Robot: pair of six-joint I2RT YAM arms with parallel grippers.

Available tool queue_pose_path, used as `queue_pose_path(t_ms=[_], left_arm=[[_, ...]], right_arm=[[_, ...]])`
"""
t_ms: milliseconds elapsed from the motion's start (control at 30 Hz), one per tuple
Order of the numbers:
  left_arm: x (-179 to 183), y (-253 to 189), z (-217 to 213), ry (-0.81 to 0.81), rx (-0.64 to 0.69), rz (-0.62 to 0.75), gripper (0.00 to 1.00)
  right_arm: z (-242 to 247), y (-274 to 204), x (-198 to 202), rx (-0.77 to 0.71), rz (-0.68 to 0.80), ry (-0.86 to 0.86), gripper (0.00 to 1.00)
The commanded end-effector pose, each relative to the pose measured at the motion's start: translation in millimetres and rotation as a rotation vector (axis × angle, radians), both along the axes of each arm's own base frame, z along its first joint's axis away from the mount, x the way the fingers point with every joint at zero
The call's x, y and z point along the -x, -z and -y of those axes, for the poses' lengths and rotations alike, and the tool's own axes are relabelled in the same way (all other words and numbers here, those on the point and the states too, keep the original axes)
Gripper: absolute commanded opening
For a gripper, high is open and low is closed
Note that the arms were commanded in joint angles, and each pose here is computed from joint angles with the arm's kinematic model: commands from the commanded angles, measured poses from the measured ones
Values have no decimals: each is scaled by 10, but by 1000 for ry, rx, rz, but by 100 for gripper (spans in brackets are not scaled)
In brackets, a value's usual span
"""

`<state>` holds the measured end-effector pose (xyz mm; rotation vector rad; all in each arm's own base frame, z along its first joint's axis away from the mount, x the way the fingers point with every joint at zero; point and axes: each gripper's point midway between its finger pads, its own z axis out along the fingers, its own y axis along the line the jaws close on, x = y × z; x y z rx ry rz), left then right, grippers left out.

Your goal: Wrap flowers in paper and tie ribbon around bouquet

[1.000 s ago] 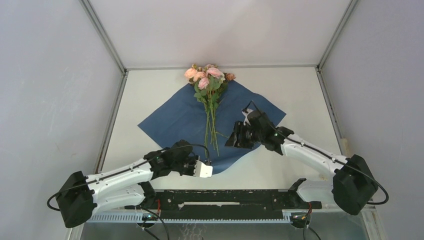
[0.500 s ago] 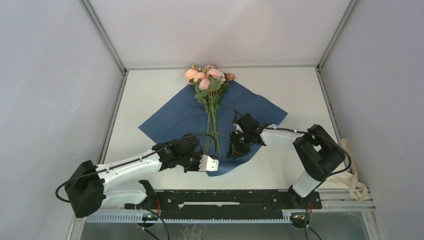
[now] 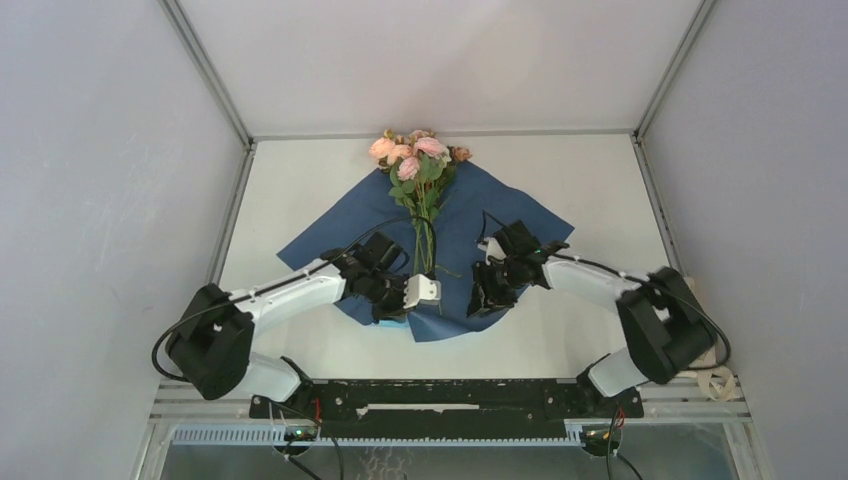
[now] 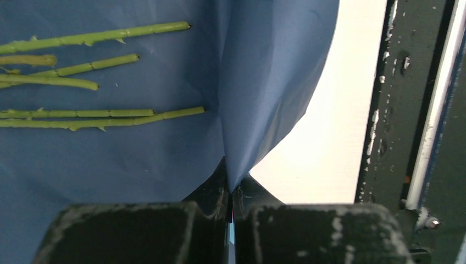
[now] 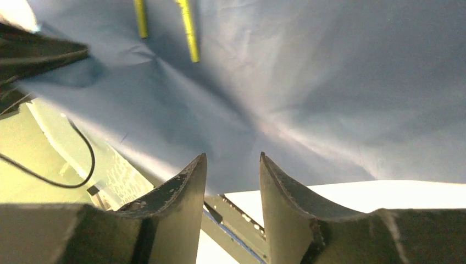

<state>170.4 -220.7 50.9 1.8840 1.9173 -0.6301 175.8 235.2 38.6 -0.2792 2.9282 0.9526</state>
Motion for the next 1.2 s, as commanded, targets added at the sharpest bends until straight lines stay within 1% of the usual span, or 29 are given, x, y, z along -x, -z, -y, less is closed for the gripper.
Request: queue_pose_path(t_ms=[0,100,167,267,367,433,533,667,800,833,900,1067,1100,1167], left_arm=[[-9,-157,46,-23,58,-118,3],[-52,-161,8,-60,66,-167,3],[-45,-151,1,-69,63,-199,3],[-25,-140,-3,-73,53,-245,4],[-8,-130,-18,-76,51,-283,4],[-12,-111,-32,-83,46,-294,4],[-20,-91,-33,-90,41,-305,4],[-29,-83,-35,-92,36,-310,4],[-33,-84,-32,-91,36,-310,5],[-31,-86,-31,-91,35,-313,5],[-26,-98,-27,-89,38,-318,7],[-36,-123,-33,-87,41,-323,14],[-54,-125,-45,-93,41,-320,19],[-128,-124,-61,-124,42,-313,30]], right_arm=[[60,-493,-73,-98,176,-75,51],[68,-629,-61,-134,245,-94,55],[52,-612,-26,-139,257,-101,55],[31,-489,54,-77,277,-148,59],[-44,-409,72,-22,363,-223,65],[-144,-401,58,-28,416,-252,67],[-178,-313,13,10,470,-278,69],[-97,-192,-52,81,489,-271,70],[-112,-197,-103,81,520,-268,69],[-125,-191,-111,79,525,-270,68],[-174,-171,-134,62,525,-263,61],[-244,-116,-93,3,460,-260,29],[-250,-124,-98,-15,449,-249,25],[-277,-158,-117,-61,432,-228,19]])
